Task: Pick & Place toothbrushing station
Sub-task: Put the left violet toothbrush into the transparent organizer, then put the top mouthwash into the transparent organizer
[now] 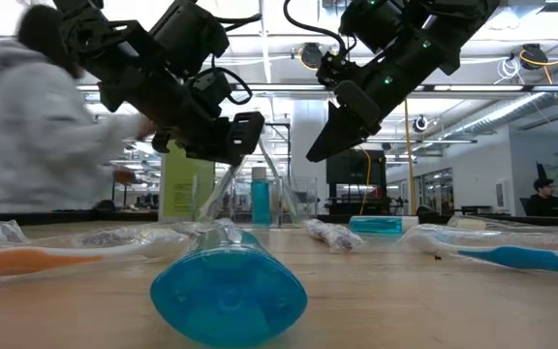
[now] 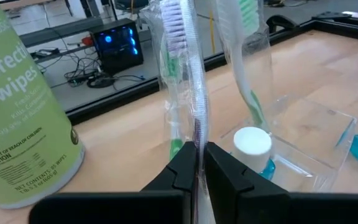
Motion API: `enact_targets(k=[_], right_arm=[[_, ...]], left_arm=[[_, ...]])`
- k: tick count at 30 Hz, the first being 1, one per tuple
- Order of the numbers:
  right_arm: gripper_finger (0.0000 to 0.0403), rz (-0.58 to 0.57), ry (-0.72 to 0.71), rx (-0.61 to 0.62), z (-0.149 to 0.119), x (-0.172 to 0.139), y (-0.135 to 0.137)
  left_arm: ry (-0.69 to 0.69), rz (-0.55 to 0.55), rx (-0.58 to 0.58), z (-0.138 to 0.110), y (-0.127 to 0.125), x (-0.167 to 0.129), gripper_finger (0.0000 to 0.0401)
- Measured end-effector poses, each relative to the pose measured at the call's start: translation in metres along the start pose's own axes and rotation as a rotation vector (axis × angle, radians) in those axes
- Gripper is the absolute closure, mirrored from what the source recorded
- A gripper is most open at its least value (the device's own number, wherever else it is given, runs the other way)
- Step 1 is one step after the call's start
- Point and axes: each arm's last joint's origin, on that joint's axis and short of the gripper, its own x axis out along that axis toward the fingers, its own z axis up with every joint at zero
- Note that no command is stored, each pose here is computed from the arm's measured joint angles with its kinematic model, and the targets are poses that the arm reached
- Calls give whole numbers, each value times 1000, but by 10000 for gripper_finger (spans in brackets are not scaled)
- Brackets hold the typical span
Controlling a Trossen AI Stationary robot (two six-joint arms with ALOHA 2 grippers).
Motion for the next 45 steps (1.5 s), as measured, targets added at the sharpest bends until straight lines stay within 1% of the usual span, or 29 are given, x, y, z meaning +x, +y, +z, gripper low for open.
enact_targets(k=[3,7,11,15,25,30,33,39,40,42,45], right_arm=[[192,0,0,0,0,0,0],[192,0,0,0,0,0,0],[192,0,0,0,0,0,0],[192,0,15,-3,-1,0,0],[193,-13,144,-23,-14,-1,-2],[193,-108,206,-42,-20,-2,-5],[193,-124,281,-48,-28,-4,-6],[193,-154,449,9,-43,-10,-8],[193,-160,473,21,-46,-11,-8],[193,-170,507,36,-49,-13,-9],[193,-175,517,56,-50,-14,-9]], left_arm=[[2,-4,1,0,0,0,359],[10,-9,-3,0,1,1,308],[25,-48,-5,1,0,0,259],[13,-56,-15,4,-1,-4,231],[-7,-97,-40,27,4,-28,224],[6,-110,-25,37,12,-43,224],[8,-126,-18,45,17,-53,224],[-14,-170,0,65,32,-78,224],[-29,-178,-12,69,34,-81,224],[-49,-191,-22,77,39,-87,224],[-76,-208,-33,86,45,-93,224]])
